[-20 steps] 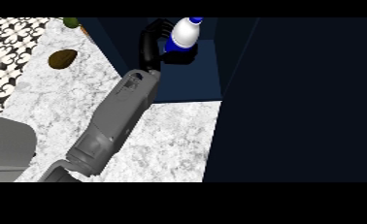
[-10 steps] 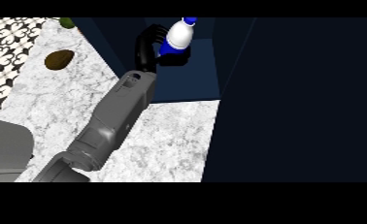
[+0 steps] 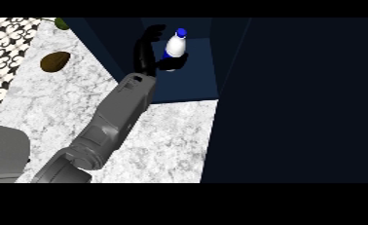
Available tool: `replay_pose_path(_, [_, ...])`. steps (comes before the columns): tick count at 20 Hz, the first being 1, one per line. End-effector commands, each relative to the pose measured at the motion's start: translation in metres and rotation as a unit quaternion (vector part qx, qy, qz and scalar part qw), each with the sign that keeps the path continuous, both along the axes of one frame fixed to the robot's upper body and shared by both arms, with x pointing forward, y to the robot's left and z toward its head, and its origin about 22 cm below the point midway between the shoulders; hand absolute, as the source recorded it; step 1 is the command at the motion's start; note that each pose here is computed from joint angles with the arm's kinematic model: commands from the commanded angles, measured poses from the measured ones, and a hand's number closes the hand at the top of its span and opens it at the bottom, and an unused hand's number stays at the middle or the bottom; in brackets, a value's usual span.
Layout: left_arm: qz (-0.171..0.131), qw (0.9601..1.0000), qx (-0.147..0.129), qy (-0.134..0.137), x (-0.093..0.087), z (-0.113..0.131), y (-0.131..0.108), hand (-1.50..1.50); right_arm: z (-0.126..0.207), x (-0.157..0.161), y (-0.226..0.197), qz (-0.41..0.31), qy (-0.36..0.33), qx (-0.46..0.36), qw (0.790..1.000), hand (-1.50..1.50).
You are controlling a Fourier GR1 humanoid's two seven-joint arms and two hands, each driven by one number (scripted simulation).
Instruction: Pick up the bottled water, place it into the cabinet and close the cabinet
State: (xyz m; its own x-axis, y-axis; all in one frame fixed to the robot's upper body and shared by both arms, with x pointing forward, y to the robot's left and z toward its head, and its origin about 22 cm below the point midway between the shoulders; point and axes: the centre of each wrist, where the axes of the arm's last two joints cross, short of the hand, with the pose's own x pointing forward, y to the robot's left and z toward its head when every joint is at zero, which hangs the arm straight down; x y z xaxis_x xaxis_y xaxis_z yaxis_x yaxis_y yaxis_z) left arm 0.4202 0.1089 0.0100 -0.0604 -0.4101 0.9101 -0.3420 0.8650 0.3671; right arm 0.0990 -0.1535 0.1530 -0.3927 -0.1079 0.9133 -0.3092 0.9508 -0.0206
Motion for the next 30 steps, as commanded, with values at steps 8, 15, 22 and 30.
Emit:
replay_pose_path(8, [0.039, 0.9973, 0.059, 0.019, -0.002, -0.007, 0.003, -1.5, 0.004, -0.005, 0.002, 0.021, -0.011, 0.005, 1.0, -1.5])
replay_pose_path(15, [0.016, 0.9994, 0.028, -0.009, 0.006, 0.005, 0.015, -1.5, 0.011, -0.014, -0.007, 0.019, -0.01, 0.012, 1.0, -1.5])
replay_pose_path(22, [-0.093, 0.9883, -0.083, -0.087, 0.003, 0.011, -0.002, 1.5, 0.015, -0.011, -0.01, 0.022, 0.0, 0.012, 1.0, -1.5])
replay_pose_path(30, [-0.187, 0.959, -0.173, -0.124, -0.004, 0.002, 0.002, 1.5, 0.015, -0.012, -0.003, 0.007, -0.006, 0.015, 1.0, -1.5])
